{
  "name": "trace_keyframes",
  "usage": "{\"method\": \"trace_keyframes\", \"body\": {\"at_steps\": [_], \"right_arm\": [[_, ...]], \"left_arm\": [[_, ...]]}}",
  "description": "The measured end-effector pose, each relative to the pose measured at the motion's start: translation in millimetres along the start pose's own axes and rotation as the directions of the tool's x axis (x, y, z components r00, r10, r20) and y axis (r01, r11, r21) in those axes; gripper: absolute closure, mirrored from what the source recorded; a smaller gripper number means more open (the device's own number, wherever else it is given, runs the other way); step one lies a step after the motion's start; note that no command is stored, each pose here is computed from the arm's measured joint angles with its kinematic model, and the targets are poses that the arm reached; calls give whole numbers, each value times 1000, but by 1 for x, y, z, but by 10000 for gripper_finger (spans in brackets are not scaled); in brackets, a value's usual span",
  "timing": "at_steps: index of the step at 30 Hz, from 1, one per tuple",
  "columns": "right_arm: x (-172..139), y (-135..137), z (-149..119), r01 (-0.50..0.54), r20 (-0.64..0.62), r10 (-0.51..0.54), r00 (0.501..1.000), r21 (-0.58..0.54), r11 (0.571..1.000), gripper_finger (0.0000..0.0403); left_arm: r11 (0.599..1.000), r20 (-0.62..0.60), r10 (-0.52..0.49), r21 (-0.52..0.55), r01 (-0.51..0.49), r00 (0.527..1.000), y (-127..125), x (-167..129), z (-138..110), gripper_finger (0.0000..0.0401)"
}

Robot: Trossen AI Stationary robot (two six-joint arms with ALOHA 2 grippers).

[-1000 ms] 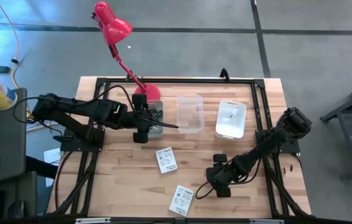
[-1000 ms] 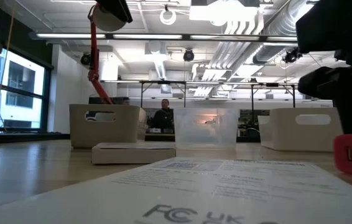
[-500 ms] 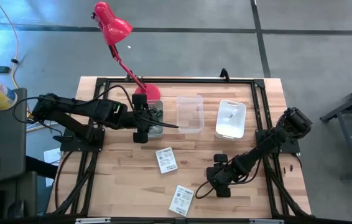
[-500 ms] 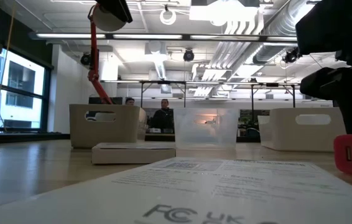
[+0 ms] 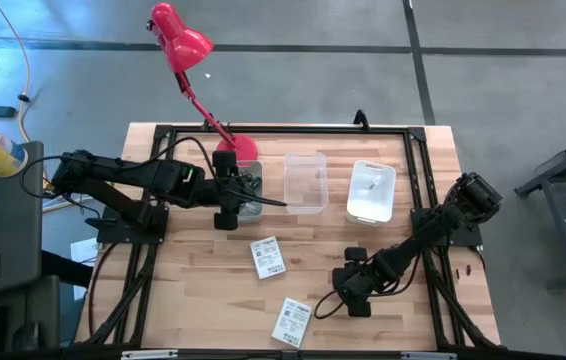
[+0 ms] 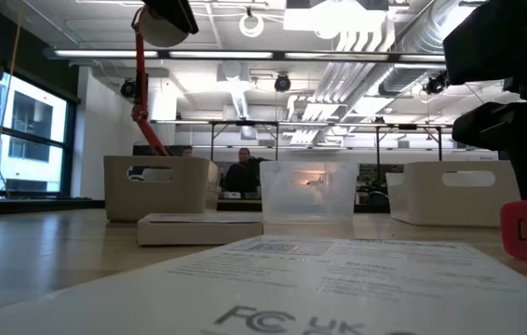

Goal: Pick and place items into bin
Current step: Put the pink charger adapter into the white bin

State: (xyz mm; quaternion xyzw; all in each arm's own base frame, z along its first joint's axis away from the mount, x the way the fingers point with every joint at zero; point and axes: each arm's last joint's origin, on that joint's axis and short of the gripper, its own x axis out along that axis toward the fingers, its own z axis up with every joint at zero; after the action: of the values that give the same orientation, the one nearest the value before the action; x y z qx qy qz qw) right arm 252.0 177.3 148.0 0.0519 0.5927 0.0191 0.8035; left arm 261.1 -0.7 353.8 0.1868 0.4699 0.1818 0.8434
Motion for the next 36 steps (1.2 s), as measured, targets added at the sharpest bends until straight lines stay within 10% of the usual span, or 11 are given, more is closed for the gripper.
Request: {"method": "trace_keyframes", "body": {"at_steps": [36], "right_arm": [[-40,-12,-8,38,-15,-37,999,129,991,245]], "left_arm": [[1000,0,0,4,0,1000,0,0,0,185]]}}
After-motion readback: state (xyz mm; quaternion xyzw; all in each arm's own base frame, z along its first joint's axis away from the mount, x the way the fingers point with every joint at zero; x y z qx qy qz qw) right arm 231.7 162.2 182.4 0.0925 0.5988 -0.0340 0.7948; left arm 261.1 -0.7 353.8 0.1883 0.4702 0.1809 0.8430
